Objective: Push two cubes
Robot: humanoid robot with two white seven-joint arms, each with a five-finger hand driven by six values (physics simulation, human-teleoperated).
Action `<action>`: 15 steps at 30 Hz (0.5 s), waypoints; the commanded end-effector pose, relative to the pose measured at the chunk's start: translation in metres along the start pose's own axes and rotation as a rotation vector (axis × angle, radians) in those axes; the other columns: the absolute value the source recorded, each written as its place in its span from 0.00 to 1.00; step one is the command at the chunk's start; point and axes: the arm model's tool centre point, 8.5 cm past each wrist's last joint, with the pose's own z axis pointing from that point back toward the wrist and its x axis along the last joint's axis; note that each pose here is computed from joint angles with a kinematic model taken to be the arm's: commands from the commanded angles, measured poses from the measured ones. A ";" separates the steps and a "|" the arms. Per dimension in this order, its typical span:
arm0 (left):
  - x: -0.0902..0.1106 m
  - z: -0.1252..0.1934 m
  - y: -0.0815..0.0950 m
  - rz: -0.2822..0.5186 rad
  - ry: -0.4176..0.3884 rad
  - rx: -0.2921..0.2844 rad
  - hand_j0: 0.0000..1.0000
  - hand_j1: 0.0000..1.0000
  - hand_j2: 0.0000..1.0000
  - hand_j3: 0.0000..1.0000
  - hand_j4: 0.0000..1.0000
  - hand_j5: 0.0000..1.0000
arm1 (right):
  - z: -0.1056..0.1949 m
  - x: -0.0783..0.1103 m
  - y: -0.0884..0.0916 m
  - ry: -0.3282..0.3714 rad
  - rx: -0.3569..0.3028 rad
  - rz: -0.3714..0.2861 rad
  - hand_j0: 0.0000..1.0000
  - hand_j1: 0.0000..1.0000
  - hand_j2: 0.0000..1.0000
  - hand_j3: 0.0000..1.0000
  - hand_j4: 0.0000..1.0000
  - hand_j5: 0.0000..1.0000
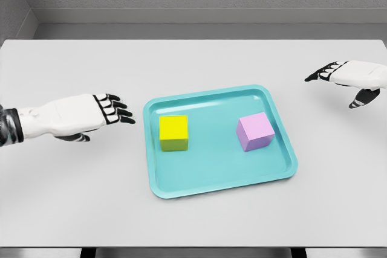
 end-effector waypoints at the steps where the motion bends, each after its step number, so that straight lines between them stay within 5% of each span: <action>1: 0.003 -0.003 -0.019 -0.033 0.002 -0.181 0.89 0.89 0.89 0.89 0.89 0.89 | 0.000 0.000 -0.001 0.000 -0.005 -0.006 1.00 1.00 1.00 1.00 1.00 1.00; 4: 0.005 -0.016 -0.019 -0.087 0.011 -0.209 0.85 0.85 0.85 0.85 0.85 0.85 | 0.001 -0.002 0.000 0.005 -0.008 -0.008 1.00 1.00 1.00 1.00 1.00 1.00; 10: 0.012 -0.035 0.003 -0.123 -0.012 -0.155 0.85 0.85 0.85 0.85 0.85 0.85 | 0.003 -0.004 -0.004 0.010 -0.023 -0.009 1.00 1.00 1.00 1.00 1.00 1.00; 15: 0.012 -0.040 0.008 -0.128 -0.017 -0.136 0.84 0.84 0.84 0.84 0.84 0.84 | -0.006 0.010 -0.003 -0.030 0.002 0.015 0.89 0.89 0.89 0.89 0.89 0.89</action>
